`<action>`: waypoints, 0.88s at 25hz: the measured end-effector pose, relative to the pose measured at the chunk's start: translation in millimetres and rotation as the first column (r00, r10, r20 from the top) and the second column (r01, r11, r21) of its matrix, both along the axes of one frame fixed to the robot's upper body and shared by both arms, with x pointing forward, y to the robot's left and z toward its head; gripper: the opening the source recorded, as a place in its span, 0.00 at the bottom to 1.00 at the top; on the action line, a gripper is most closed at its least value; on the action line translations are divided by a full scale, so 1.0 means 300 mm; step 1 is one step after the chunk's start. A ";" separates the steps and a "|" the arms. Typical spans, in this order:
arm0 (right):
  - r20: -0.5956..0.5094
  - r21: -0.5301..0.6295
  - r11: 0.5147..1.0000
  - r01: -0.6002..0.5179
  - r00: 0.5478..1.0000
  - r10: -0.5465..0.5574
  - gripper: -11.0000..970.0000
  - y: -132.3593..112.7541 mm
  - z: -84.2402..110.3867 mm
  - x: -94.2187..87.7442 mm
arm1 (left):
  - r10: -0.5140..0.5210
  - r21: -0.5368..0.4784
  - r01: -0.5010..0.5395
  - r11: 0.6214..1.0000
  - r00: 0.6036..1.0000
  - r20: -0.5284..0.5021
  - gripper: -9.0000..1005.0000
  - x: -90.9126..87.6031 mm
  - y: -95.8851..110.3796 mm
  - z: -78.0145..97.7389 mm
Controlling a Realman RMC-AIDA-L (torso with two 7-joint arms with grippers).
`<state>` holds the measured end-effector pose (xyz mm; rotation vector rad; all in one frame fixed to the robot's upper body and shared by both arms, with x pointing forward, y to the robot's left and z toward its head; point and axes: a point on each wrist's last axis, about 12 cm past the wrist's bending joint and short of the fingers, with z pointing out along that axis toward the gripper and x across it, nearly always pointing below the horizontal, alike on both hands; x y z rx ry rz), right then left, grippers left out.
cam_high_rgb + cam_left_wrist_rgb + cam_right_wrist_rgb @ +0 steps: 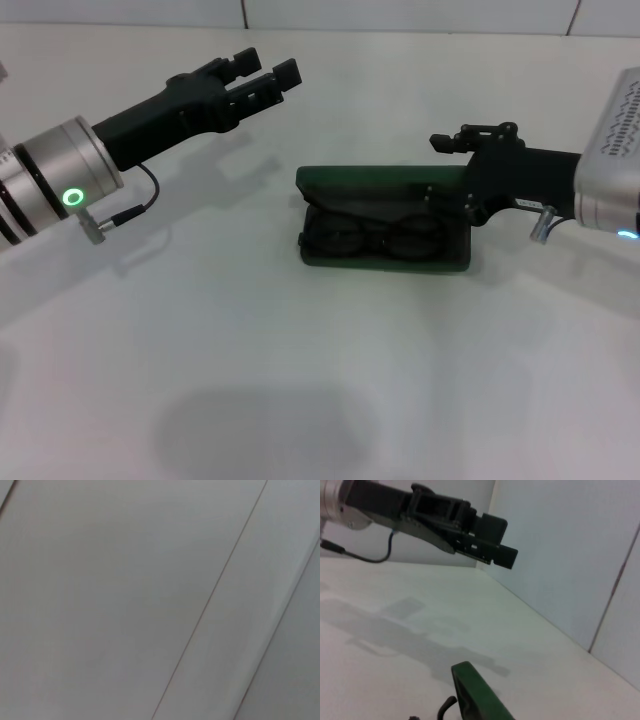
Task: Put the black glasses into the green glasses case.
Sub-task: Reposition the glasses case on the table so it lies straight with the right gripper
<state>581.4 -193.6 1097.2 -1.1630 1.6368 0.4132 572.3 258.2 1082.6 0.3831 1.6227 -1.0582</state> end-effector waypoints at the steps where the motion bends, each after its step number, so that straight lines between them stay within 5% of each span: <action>1: -0.009 0.008 1.000 -0.002 1.000 0.002 0.50 -0.005 0.003 0.000 | 0.000 0.000 0.000 1.000 1.000 0.000 0.84 0.000 -0.001 0.000; 6: -0.067 0.023 0.999 -0.026 0.997 0.028 0.55 -0.038 0.012 -0.006 | -0.004 0.001 0.004 1.000 1.000 -0.001 0.84 -0.001 -0.005 -0.001; 9: -0.103 -0.007 0.999 -0.032 0.994 0.031 0.67 -0.060 0.014 -0.003 | -0.003 -0.001 0.003 1.000 1.000 -0.003 0.84 -0.003 -0.005 -0.003; 22: -0.180 -0.033 0.995 -0.092 0.980 0.085 0.67 -0.103 0.009 -0.033 | -0.009 -0.003 0.009 1.000 1.000 -0.011 0.84 -0.011 -0.014 -0.012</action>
